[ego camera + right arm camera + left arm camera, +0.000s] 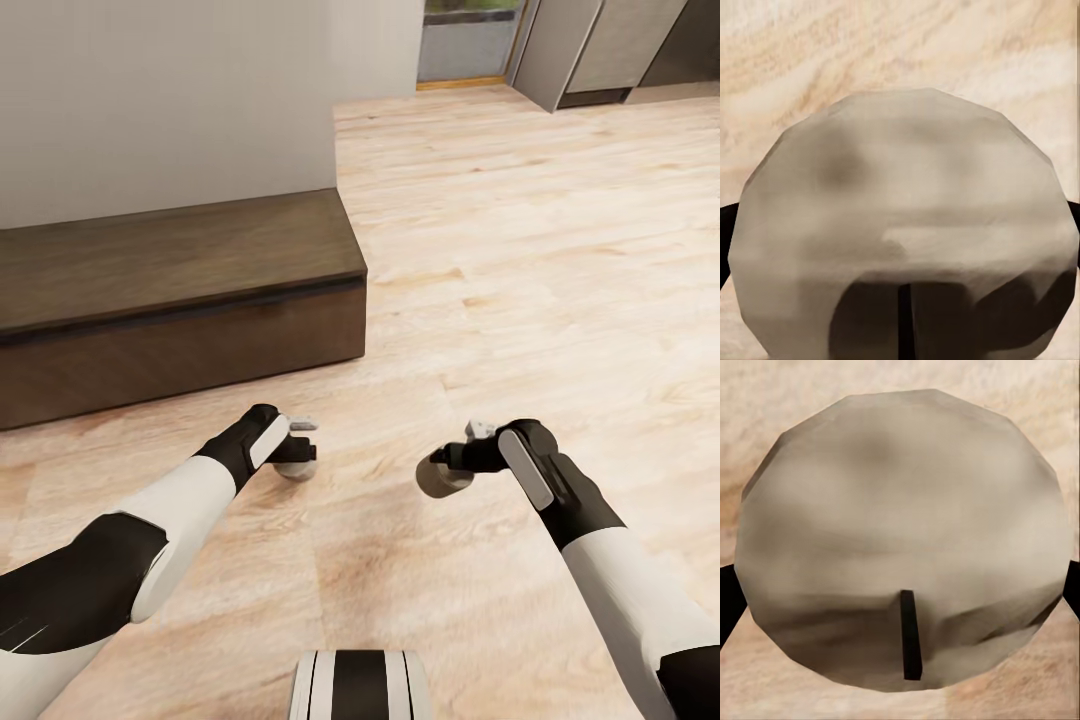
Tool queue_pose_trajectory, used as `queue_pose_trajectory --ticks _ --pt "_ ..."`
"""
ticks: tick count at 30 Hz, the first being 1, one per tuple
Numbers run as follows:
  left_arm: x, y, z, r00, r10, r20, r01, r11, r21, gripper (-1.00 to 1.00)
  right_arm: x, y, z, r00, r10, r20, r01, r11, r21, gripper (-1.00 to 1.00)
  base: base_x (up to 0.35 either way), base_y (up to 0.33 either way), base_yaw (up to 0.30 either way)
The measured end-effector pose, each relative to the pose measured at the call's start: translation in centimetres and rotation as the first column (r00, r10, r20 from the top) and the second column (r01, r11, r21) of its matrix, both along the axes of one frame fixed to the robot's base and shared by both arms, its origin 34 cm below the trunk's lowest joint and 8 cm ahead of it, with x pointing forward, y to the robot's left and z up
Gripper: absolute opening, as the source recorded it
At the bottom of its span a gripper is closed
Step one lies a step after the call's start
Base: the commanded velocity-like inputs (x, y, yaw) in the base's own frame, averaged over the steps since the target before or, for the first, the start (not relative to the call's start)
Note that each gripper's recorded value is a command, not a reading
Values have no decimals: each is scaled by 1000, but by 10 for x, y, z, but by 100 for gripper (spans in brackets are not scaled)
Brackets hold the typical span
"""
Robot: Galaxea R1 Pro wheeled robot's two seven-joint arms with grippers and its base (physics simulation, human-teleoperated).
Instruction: Place each of the two pumpkins and all three candles from the living room inside a cabinet in the living room (use any cabinet), then make sure every cabinet is closed, and position the cauldron so it is next to a table in the living room.
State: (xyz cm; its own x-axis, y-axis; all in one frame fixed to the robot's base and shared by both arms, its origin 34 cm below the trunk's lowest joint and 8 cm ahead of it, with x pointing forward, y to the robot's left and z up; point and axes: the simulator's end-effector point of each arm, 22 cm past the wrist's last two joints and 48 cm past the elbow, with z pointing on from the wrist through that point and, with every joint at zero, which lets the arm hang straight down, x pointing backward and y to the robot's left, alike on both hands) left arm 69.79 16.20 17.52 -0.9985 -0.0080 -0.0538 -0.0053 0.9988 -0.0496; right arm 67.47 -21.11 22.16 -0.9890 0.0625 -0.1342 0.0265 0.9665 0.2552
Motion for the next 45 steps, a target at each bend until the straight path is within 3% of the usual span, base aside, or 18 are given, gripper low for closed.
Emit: queue_pose_trajectory --ticks 7,25,33,45 --pt "2 -2 18 1000 -10 -1 10 1000 -3 -100 4 -1 15 1000 -1 19 1 1000 -2 -100 0 0 0" --pt "20 -2 66 998 -8 61 8 1000 -8 -100 20 3 60 996 2 90 -2 1000 2 -100 0 0 0" --pt "8 0 84 1000 -27 6 27 1000 -5 -100 27 2 81 993 0 120 0 1000 3 -100 0 0 14" --pt "3 16 106 1000 -12 7 12 1000 20 -100 26 -3 102 991 -8 133 9 1000 -4 -100 0 0 242"
